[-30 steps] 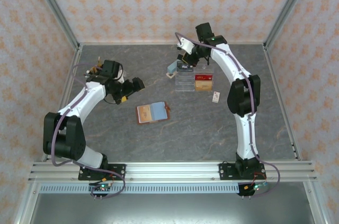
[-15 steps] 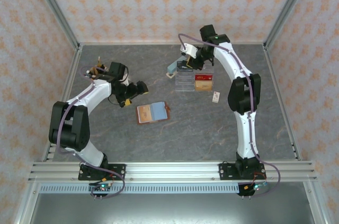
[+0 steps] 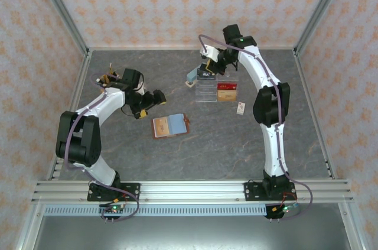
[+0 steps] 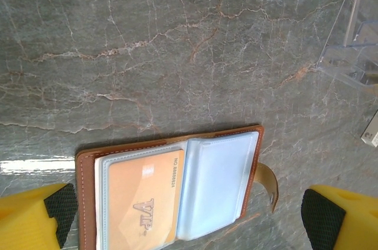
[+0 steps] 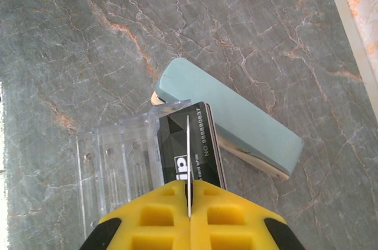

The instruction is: Take the credit cards out of the card holder

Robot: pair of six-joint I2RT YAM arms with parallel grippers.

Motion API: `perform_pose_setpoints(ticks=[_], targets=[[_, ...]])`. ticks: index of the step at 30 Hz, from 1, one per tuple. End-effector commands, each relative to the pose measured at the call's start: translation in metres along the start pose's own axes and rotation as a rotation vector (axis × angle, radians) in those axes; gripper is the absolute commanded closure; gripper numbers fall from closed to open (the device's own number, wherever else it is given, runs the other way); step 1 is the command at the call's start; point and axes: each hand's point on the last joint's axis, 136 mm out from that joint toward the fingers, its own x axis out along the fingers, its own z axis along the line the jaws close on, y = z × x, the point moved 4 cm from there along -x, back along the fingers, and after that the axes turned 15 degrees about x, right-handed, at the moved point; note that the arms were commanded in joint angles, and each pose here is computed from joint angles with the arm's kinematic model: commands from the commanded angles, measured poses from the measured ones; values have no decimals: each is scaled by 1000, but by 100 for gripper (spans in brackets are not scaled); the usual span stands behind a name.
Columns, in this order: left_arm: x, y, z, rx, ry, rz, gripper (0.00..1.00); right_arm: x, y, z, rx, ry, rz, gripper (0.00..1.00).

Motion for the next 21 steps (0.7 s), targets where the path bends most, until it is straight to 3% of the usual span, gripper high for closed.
perform_pose_setpoints(ticks=[1,9,21], targets=[[1,-2,-8,24,19,6,0,10,5,0,-38,-37,8,100],[4,-1,-9,22,27,13,0,19,12,-3,-50,-33,33,100],[9,1,-12,27,33,29,0,19,10,-3,-15,-38,14,80]])
